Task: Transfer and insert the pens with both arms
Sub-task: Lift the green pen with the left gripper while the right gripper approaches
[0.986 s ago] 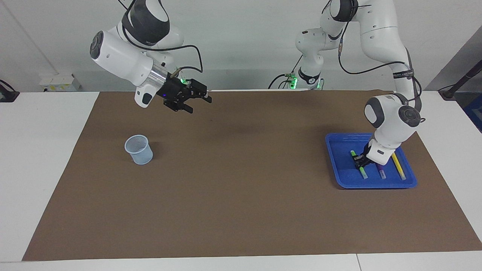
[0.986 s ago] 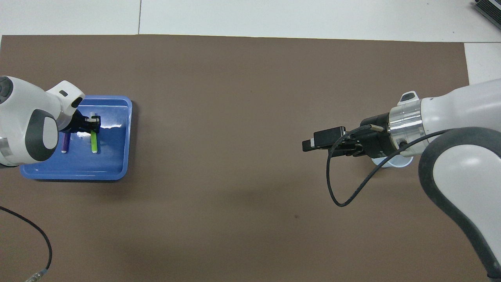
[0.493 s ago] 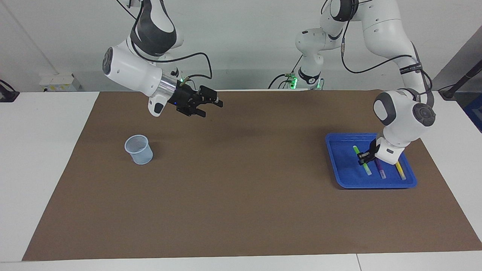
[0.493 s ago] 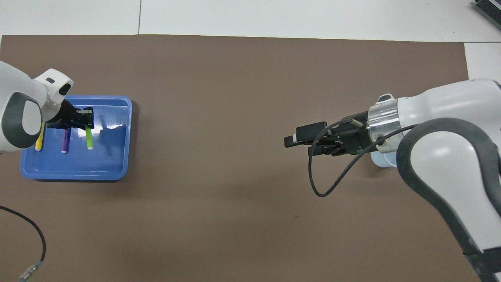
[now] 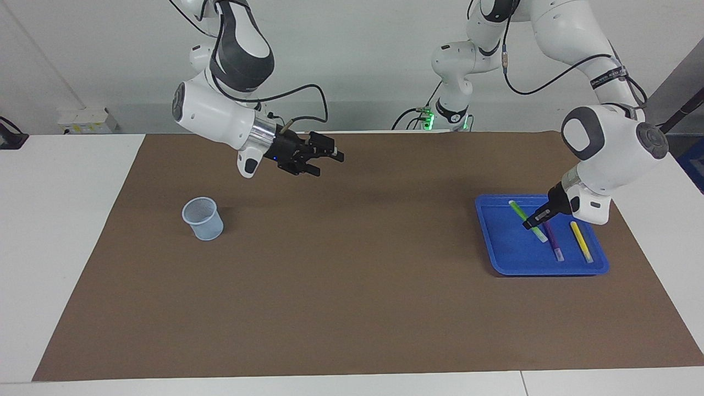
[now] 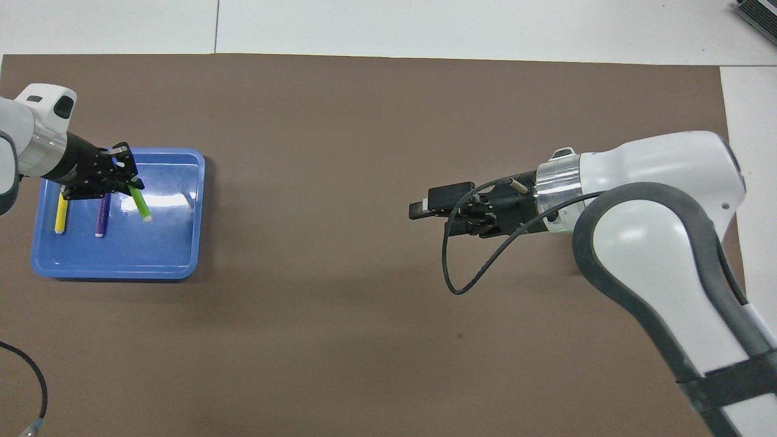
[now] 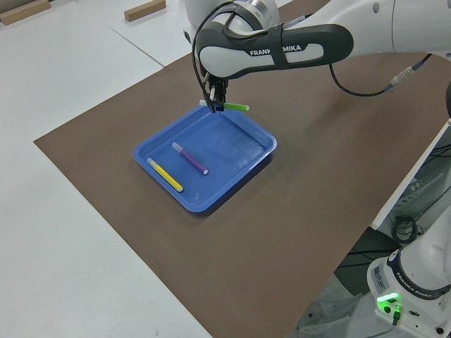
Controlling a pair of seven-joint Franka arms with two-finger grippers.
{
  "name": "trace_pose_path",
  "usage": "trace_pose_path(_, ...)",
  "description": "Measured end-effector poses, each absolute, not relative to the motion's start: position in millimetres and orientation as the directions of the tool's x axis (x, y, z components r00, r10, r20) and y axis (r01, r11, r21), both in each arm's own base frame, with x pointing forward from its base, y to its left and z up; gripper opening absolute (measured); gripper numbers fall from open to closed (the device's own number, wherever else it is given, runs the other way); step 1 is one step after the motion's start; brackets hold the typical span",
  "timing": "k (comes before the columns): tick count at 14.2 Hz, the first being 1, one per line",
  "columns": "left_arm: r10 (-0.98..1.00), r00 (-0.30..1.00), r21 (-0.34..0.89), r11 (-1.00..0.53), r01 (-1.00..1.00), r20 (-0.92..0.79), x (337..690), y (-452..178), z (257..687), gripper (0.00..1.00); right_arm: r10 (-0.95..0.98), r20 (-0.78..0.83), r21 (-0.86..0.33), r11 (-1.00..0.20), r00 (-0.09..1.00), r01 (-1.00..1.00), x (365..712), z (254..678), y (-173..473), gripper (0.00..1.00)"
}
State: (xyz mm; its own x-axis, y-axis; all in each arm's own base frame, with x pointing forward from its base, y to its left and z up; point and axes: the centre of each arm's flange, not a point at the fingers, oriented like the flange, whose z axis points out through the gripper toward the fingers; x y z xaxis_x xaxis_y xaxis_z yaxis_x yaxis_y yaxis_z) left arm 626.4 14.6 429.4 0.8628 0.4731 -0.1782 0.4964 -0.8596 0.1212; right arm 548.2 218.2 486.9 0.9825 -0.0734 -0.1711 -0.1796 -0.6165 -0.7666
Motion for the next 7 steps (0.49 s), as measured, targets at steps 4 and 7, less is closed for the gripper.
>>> trace_pose_path(4,0.557,0.799,0.109,-0.801,0.589,-0.227,615.9,-44.4,449.6,0.17,-0.085,-0.178,-0.779,-0.597,0.98,-0.193,548.9,476.4,238.6,1.0)
trace_pose_path(7,0.633,0.729,0.101,-0.733,0.673,-0.262,608.5,-96.3,458.3,0.17,-0.074,-0.19,-0.774,-0.602,0.979,-0.196,548.7,468.1,246.7,1.0)
